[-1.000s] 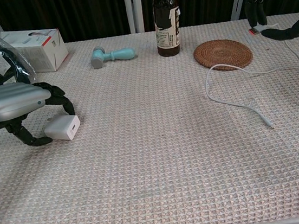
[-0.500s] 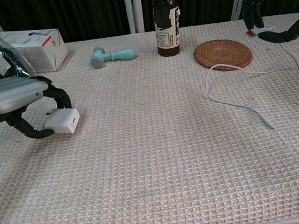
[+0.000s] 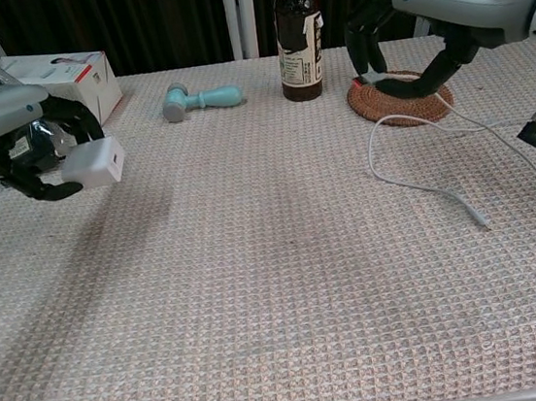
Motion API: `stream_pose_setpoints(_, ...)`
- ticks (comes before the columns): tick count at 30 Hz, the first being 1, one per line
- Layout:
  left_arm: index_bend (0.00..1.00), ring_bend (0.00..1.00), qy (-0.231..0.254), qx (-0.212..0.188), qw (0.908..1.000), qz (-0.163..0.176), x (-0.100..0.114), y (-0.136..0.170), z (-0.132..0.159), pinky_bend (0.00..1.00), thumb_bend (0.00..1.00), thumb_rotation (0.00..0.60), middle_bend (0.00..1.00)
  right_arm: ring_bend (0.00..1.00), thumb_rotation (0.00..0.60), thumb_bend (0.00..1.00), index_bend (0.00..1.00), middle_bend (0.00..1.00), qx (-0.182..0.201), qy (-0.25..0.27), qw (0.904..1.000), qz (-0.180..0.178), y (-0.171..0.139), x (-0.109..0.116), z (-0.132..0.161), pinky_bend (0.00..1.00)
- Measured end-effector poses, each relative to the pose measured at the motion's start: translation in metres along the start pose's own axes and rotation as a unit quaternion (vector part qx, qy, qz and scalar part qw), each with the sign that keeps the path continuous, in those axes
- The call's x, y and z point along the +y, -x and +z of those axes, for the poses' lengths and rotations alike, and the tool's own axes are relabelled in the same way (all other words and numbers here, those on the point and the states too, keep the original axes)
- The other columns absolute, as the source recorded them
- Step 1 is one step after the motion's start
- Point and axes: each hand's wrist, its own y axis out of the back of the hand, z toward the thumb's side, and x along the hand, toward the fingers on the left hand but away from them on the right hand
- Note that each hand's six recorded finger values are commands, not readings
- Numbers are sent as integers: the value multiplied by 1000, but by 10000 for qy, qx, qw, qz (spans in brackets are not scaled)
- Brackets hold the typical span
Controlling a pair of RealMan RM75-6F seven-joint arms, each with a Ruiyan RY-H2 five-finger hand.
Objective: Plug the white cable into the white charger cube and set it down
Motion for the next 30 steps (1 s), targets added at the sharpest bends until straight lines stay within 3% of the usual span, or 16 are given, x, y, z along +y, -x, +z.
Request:
stream_pose_setpoints(15,429,244,-71,322,9994,127,29,-5,25,46,353,600,449,298,600,370,633,536,-240,367,9989,171,71,-5,62,71)
stream_pose_setpoints(30,428,249,-291,473,9983,196,43,-18,56,50,348,600,454,298,600,370,633,537,-556,377,9974,242,116,-5,94,71)
